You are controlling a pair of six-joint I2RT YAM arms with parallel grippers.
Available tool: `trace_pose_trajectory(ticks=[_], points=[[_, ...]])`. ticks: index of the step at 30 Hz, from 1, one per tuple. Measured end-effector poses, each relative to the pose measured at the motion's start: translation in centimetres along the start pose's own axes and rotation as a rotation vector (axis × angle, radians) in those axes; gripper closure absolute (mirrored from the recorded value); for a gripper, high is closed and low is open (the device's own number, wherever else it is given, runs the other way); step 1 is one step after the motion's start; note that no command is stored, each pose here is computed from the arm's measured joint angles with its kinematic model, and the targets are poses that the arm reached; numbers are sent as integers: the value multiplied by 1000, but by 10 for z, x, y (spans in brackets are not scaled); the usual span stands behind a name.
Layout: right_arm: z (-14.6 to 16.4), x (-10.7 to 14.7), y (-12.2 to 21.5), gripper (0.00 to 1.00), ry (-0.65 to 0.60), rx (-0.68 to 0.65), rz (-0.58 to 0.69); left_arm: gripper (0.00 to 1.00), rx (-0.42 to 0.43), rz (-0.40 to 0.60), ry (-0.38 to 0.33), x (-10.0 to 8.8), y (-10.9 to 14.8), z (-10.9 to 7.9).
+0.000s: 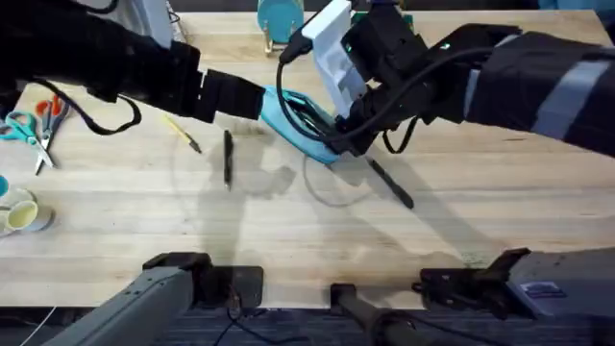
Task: Unzip the bag, pick up the pens from the table one at a time and place them inside, then zip the bag closed.
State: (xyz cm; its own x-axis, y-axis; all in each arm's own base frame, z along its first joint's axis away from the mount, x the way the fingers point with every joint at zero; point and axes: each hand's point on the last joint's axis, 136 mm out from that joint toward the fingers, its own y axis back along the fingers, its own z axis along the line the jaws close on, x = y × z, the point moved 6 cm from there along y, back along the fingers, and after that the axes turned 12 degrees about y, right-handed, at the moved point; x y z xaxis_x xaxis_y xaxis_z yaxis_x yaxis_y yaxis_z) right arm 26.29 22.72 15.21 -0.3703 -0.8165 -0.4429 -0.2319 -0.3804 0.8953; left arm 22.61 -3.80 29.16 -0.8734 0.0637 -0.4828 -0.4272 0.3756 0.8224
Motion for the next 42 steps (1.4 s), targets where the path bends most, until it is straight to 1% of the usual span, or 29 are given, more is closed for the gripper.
trace_pose_trajectory(ticks=[7,12,13,14,16,20,21,23,38,42], points=[[0,1,-11,971,-4,-22,13,5,0,0,0,0,0,0],[0,-1,-12,971,-3,-26,5,5,0,0,0,0,0,0],[0,-1,-12,964,-3,-26,5,6,0,0,0,0,0,0],[0,-1,-12,921,-3,-26,5,5,0,0,0,0,0,0],[0,-1,-12,651,-3,-26,5,6,0,0,0,0,0,0],[0,-1,-12,81,-2,-24,1,6,0,-2,-1,0,0,0],[0,-1,-12,23,0,-25,1,6,0,-4,-1,-1,0,0],[0,-1,-12,7,1,-25,1,6,-1,-6,-3,-1,0,0],[0,-3,-11,5,3,-25,-8,6,-1,-10,-4,-2,0,0],[-1,-8,-2,5,9,-13,-35,6,-1,-10,-4,-2,0,0]])
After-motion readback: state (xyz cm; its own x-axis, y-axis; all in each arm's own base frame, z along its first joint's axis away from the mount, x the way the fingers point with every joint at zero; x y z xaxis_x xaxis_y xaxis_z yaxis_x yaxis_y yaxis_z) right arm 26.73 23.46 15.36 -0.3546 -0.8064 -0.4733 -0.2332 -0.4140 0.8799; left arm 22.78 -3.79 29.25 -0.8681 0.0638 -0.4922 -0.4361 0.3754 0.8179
